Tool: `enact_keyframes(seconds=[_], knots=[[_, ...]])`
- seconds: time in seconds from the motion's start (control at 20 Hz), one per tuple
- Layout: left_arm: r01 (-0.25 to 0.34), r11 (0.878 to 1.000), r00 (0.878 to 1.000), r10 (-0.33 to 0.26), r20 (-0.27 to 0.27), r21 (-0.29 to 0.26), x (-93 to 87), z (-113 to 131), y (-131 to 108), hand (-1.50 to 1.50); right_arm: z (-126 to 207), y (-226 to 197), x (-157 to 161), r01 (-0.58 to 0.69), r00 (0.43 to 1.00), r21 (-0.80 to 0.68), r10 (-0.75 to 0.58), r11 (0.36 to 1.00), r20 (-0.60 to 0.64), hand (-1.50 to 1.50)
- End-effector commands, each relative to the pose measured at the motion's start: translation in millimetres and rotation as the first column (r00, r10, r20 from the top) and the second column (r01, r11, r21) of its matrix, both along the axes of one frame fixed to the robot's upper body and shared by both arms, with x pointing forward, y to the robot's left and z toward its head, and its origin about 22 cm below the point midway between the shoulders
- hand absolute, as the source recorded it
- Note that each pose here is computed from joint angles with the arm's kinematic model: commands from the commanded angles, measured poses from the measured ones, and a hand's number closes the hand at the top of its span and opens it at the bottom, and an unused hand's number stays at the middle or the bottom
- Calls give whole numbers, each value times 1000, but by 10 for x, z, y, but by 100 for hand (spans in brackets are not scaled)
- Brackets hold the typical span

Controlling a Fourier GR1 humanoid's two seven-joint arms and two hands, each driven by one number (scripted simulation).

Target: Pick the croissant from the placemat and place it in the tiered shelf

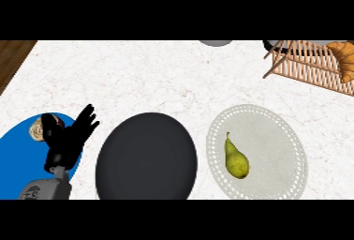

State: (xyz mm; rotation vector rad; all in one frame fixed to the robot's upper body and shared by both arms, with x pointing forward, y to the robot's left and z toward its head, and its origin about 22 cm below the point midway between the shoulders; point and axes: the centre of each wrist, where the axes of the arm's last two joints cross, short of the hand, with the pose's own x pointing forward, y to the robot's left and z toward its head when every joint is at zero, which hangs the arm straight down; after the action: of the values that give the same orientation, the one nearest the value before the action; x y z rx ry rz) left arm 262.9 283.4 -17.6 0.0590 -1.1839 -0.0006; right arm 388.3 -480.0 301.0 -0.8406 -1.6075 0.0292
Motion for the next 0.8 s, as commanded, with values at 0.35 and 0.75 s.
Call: enact_keyframes(seconds=[0.35,0.75], knots=[[-31,1000,999,31,-42,0,9,-20,103,0,84,-242,-198,12,981,369,-82,929,176,-150],[-7,1000,1000,7,-31,-6,-64,-50,-84,0,325,-694,-698,270,911,402,-368,875,189,-150]])
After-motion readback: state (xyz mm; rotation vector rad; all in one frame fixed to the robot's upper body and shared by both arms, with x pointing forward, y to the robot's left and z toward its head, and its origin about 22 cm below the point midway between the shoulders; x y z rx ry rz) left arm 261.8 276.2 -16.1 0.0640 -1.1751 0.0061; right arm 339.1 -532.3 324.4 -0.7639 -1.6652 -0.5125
